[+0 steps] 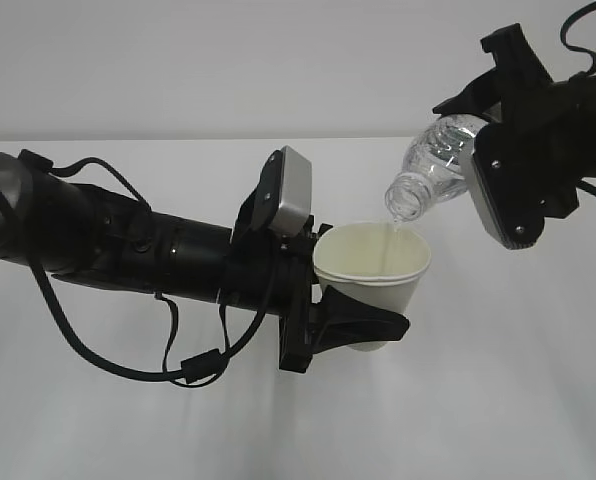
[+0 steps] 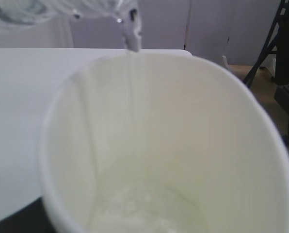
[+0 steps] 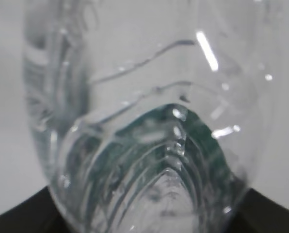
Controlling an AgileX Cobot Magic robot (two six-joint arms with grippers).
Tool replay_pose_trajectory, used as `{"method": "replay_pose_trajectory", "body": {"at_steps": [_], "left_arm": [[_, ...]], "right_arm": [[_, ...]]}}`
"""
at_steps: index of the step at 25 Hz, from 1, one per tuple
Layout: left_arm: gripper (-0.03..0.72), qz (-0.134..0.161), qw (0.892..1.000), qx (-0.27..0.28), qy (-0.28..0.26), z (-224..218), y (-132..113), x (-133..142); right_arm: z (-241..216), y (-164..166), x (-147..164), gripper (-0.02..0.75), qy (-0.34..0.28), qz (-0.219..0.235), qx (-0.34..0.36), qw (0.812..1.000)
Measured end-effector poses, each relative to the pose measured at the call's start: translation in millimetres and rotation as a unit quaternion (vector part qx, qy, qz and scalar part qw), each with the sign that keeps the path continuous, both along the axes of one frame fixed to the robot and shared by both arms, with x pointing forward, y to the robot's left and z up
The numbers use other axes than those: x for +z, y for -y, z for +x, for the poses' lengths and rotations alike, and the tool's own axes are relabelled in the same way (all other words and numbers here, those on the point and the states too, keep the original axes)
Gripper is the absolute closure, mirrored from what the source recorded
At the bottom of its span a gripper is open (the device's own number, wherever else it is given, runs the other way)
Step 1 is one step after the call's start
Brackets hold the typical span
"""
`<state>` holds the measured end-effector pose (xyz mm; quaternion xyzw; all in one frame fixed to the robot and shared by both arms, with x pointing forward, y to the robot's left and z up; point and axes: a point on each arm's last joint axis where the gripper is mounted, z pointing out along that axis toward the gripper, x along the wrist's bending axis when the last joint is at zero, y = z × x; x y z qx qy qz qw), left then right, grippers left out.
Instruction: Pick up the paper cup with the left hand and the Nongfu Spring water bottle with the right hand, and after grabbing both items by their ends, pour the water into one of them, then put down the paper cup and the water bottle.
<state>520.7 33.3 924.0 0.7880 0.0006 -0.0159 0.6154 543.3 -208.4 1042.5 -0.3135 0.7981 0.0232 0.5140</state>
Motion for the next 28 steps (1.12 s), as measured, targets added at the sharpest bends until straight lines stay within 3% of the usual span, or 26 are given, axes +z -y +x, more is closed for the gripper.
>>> {"method": "replay_pose_trajectory", "body": {"at_steps": [28], "left_arm": [[0.272,0.0,1.0,0.0,0.0,0.0,0.0,0.0]], "right_arm": [[0.0,0.2,-0.2,0.29,0.002,-0.007,0.003,1.0]]}}
